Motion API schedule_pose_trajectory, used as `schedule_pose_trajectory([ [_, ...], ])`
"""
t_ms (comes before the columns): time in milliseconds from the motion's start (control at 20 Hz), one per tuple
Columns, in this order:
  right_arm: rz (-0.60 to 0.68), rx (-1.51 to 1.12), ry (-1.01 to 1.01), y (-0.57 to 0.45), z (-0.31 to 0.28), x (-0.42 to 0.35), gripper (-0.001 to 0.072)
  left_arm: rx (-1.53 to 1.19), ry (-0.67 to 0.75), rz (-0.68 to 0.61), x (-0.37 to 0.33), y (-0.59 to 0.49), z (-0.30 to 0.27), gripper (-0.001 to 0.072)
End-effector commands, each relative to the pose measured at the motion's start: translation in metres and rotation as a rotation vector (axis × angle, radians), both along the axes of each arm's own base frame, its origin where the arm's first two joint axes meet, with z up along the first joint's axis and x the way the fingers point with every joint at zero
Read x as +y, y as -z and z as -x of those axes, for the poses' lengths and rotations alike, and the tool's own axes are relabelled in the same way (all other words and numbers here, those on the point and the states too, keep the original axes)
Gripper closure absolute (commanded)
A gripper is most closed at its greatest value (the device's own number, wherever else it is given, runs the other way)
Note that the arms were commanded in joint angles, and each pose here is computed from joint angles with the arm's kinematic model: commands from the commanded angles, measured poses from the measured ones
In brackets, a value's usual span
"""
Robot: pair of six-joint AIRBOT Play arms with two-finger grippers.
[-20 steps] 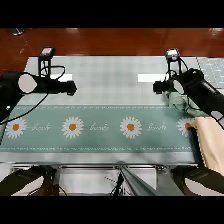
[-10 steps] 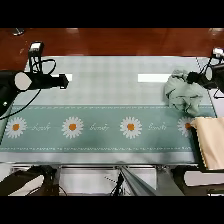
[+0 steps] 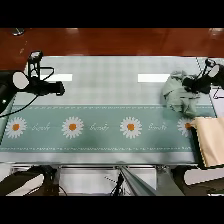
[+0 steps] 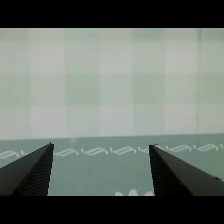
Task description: Fold the shirts.
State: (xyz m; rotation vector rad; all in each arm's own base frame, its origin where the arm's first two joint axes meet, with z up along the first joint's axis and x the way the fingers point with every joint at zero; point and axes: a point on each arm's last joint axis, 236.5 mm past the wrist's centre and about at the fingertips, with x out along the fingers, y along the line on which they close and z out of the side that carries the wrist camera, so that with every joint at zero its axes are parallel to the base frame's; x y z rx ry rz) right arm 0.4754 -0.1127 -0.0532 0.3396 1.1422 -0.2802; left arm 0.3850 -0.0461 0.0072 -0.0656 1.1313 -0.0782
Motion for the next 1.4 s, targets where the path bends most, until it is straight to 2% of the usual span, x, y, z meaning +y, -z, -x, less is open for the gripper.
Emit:
schedule_pose_trajectory([
  [0, 0.045, -0.275, -0.144, -0.125, -0.041, 0.033, 0.0692, 0.121, 0.022, -0.018, 0.005, -0.005, 0.040, 0.0005],
  [100, 0.101, -0.490, -0.196, -0.232, -0.047, 0.055, 0.0692, 0.108, 0.036, 0.024, -0.006, -0.024, 0.061, 0.0006],
  [200, 0.149, -0.677, -0.256, -0.325, -0.032, 0.082, 0.0692, 0.062, 0.114, 0.114, -0.039, -0.039, 0.089, 0.0005],
  [300, 0.185, -0.832, -0.330, -0.402, -0.003, 0.114, 0.0692, 0.001, 0.128, 0.188, -0.061, -0.047, 0.116, 0.0005],
  [500, 0.217, -1.067, -0.484, -0.510, 0.063, 0.175, 0.0692, -0.098, 0.054, 0.278, -0.066, -0.055, 0.149, 0.0005],
  [650, 0.186, -1.180, -0.577, -0.553, 0.110, 0.212, 0.0692, -0.120, 0.053, 0.297, -0.066, -0.055, 0.160, 0.0005],
  [750, 0.149, -1.146, -0.673, -0.545, 0.132, 0.239, 0.0692, -0.104, 0.055, 0.339, -0.075, -0.056, 0.163, 0.0005],
  [850, 0.079, -1.001, -0.802, -0.505, 0.146, 0.273, 0.0692, -0.100, 0.055, 0.365, -0.080, -0.057, 0.163, 0.0005],
  [1050, -0.094, -0.620, -0.991, -0.362, 0.157, 0.350, 0.0692, -0.114, 0.052, 0.368, -0.080, -0.059, 0.160, 0.0005],
  [1250, -0.334, -0.366, -0.990, -0.216, 0.175, 0.432, 0.0692, -0.116, 0.056, 0.364, -0.080, -0.059, 0.160, 0.0005],
  [1350, -0.409, -0.273, -0.967, -0.160, 0.182, 0.470, 0.0691, -0.125, 0.063, 0.329, -0.074, -0.057, 0.158, 0.0005],
])
